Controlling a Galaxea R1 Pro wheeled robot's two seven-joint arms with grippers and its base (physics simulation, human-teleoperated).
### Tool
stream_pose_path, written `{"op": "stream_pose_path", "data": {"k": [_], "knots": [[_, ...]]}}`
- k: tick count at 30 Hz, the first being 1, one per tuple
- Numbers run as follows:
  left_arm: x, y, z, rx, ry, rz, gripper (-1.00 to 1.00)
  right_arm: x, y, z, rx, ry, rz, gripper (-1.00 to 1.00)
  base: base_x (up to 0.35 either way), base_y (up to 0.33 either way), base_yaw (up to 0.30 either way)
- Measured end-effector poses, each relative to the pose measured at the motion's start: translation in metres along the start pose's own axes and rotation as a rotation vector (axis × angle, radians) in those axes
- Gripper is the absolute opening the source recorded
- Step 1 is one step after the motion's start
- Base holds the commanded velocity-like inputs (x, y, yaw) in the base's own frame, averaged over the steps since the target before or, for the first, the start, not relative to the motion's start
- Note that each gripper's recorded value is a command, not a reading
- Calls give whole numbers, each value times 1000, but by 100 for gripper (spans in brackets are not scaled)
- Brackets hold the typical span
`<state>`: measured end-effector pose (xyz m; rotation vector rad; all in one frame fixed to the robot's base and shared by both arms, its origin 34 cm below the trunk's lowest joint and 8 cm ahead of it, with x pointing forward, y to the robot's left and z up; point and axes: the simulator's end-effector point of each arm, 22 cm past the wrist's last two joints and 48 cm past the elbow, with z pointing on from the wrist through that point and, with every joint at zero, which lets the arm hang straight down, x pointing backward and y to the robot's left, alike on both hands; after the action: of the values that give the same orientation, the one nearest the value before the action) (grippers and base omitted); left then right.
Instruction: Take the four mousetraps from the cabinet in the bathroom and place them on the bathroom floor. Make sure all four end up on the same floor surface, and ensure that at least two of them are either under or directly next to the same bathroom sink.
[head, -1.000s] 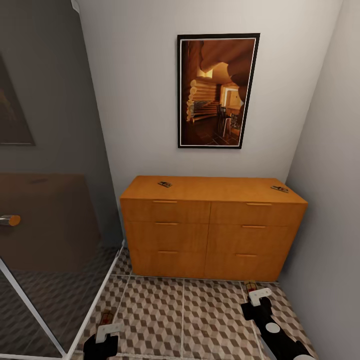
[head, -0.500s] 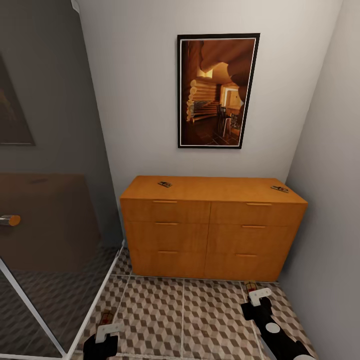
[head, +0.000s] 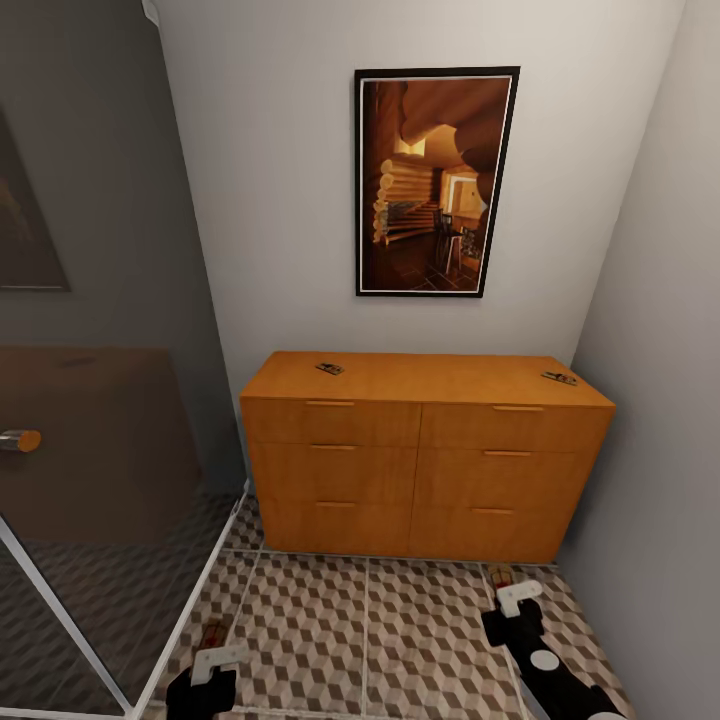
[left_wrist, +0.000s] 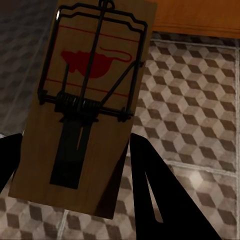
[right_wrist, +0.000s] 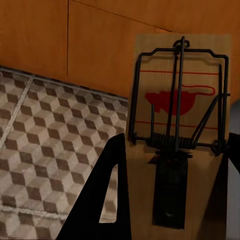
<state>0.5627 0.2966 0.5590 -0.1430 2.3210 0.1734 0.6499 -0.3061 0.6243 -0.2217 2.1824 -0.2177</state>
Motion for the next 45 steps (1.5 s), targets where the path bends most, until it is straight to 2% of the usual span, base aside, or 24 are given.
{"op": "stream_pose_path", "data": {"k": [4,5,7,9,12,17,19,23,25,28,29,31,35,37,45], "knots": [[-16,-12,10,17,77,5,-100,2,0,0,-1,5,1,-100,0,0,0],[-29,-19,14,32,125,13,-100,3,0,0,-1,6,1,-100,0,0,0],[-48,-25,16,46,177,17,-100,4,1,-1,-2,9,1,-100,0,0,0],[-68,-27,17,52,192,16,-100,4,2,-1,-3,10,1,-100,0,0,0],[-109,-29,23,52,176,10,-100,9,4,-1,-7,22,2,-100,0,0,0],[-110,-19,26,34,205,13,-100,37,16,-7,-28,79,5,-100,0,0,0],[-112,-9,29,20,188,12,-100,48,21,-10,-38,100,7,-100,0,0,0],[-137,20,35,-19,80,2,-100,57,25,-14,-46,102,10,-100,0,0,0],[-143,27,36,-27,51,-1,-100,57,26,-14,-46,97,13,-100,0,0,0],[-149,33,36,-34,3,-5,-100,41,23,-9,-40,72,16,-100,0,0,0],[-144,35,37,-38,-9,-7,-100,24,19,-4,-31,45,16,-100,0,0,0],[-122,37,35,-47,-17,-12,-100,-11,16,6,-21,7,18,-100,0,0,0],[-95,34,30,-48,-39,-14,-100,-21,20,11,-22,58,20,-100,0,0,0],[-88,33,28,-47,-40,-13,-100,-22,20,12,-23,64,18,-100,0,0,0],[-71,29,22,-39,-66,-13,-100,-26,25,6,-33,-26,20,-100,0,0,0]]}}
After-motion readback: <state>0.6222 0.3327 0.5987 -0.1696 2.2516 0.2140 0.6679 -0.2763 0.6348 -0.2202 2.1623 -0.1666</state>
